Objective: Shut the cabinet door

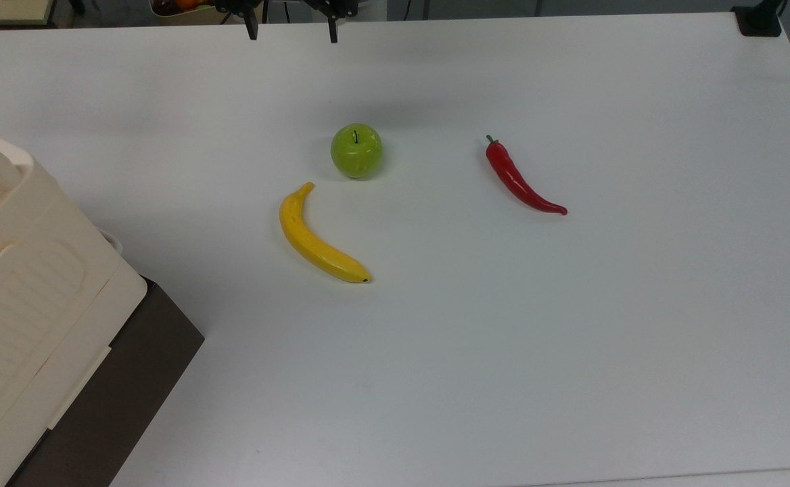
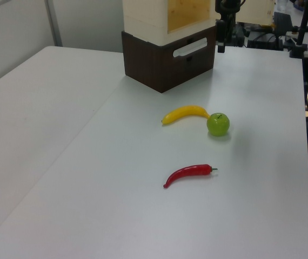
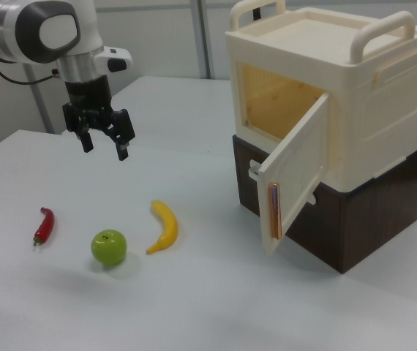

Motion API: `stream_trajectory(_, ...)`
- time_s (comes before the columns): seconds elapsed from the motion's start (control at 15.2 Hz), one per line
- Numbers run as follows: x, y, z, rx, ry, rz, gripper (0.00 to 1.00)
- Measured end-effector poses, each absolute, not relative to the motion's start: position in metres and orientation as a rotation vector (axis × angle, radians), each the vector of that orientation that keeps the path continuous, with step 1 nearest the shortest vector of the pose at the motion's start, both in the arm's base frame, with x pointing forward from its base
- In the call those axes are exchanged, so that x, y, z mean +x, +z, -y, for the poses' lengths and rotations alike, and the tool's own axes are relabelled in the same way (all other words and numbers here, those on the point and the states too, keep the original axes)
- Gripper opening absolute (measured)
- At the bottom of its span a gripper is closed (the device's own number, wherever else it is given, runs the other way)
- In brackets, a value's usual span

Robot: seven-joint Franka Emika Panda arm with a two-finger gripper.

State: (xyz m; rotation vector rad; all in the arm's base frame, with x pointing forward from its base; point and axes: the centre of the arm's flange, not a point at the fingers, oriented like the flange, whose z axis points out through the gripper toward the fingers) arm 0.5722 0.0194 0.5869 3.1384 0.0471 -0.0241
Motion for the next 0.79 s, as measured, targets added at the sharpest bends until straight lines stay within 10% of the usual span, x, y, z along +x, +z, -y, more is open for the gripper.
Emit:
stream_trajectory(0.66, 0.5711, 0.5904, -0.0153, 3.123, -0.014, -0.047, 0.99)
stream_trajectory(0.79, 0.5712, 0.5906, -0.0141, 3.114, -0.013, -0.083, 0.78)
